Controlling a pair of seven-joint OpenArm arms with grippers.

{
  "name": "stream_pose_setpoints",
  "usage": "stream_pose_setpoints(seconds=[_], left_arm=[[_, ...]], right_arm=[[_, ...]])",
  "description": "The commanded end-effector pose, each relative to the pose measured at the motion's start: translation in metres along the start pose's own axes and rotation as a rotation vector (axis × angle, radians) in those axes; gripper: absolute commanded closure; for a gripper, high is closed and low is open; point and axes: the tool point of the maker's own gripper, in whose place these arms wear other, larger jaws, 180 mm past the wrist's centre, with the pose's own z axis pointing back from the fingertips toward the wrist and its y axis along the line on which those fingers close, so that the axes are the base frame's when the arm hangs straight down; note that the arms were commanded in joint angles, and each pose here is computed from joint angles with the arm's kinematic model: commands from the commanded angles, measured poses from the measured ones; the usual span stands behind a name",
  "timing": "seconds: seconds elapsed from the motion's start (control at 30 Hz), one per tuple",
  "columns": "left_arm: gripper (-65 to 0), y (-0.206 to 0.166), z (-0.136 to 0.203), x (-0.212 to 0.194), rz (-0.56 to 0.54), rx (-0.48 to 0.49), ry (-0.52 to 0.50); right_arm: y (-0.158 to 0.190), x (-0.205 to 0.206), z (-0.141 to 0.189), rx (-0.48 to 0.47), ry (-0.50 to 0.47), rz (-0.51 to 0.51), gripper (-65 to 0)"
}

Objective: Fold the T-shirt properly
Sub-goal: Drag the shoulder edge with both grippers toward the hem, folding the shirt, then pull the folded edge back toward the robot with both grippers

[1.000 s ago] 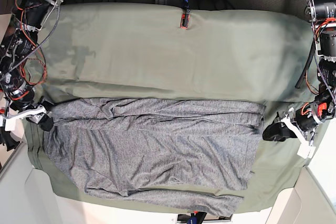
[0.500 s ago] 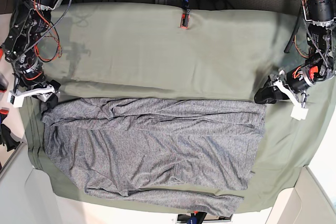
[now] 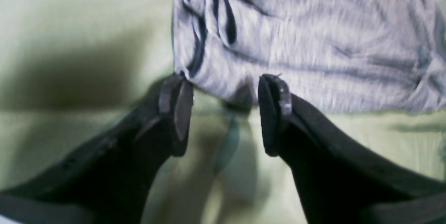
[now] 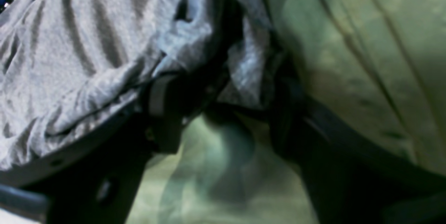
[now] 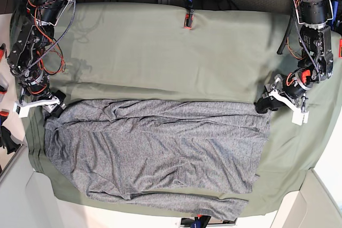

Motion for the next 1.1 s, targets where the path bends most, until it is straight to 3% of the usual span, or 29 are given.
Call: stream_pose_setpoints(seconds=[0.0,0.37,0.43,0.5,0.57,0.67,0.7,0.8,1.07], left_arm=[[-34.2,0.006,-0.003,0.009,-0.008,0.035,0.005],[-33.8,-0.009,-0.027,0.019,-0.014,0.029,-0.014],[-27.1,-0.009,-0.027,0.022,-0.016,0.03,-0.026],[-13.5,-0.008,-0.027,0.023,-0.024,0.035,-0.03],[-2.0,-0.007,-0.026,0.025,-0.033,0.041,-0.043],[0.0,-0.001,-0.022,0.033,-0.045,0.055,-0.062],[0.0,0.002,-0.018,0.038,-0.052,0.061,-0.074],[0.0,0.007,-0.005,0.06,-0.094,0.077,-0.11],[0.0,0.019,0.029,0.099,-0.212,0.125,-0.117]], right_arm=[[0.006,0.023,-0.001,0.019,-0.054,0.007,-36.9],[0.032,0.01,-0.012,0.067,-0.031,-0.003,-36.9],[0.037,0.007,-0.014,0.067,-0.028,0.011,-36.9],[0.038,0.007,-0.015,0.062,-0.039,0.029,-35.8],[0.038,0.009,-0.015,0.054,-0.05,0.043,-25.6],[0.039,0.014,-0.014,0.062,-0.076,0.048,-2.3],[0.042,0.014,-0.014,0.081,-0.077,0.06,0.0],[0.054,0.016,-0.011,0.141,-0.082,0.105,0.0],[0.071,0.029,0.009,0.181,-0.034,0.142,0.0]])
